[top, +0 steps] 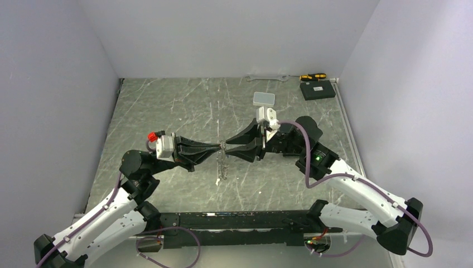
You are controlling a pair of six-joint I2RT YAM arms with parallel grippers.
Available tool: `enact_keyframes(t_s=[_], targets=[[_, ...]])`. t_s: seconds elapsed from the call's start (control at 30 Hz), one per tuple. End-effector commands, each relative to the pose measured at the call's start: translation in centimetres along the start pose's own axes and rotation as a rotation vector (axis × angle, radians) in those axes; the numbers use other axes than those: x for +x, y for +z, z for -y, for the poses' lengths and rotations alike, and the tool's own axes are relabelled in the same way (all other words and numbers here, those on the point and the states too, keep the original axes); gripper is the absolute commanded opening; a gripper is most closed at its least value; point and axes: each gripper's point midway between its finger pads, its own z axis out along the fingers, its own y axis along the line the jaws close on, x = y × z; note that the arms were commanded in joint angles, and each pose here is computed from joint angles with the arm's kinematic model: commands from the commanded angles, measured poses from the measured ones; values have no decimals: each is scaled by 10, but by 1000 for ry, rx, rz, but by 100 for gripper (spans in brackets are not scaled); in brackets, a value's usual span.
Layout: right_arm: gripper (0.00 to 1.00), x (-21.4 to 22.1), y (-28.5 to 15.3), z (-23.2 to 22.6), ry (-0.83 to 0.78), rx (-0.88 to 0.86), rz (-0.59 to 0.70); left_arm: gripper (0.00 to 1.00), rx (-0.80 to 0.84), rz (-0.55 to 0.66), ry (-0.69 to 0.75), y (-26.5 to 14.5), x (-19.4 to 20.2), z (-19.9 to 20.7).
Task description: Put the keys on the keyring
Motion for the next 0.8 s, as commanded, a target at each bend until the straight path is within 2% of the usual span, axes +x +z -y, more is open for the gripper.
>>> enact_keyframes(t_s=[0.0, 0.2, 0.67, 0.77], targets=[[36, -15, 3, -2, -23, -23, 49, 0, 25, 66, 32, 2, -20, 6], [27, -15, 5, -4, -14, -41, 55, 0, 28, 69, 33, 2, -20, 6], [24, -12, 8, -5, -8, -61, 50, 0, 29, 66, 29, 3, -18, 5], [19, -12, 8, -5, -8, -61, 50, 0, 31, 66, 31, 3, -19, 5]])
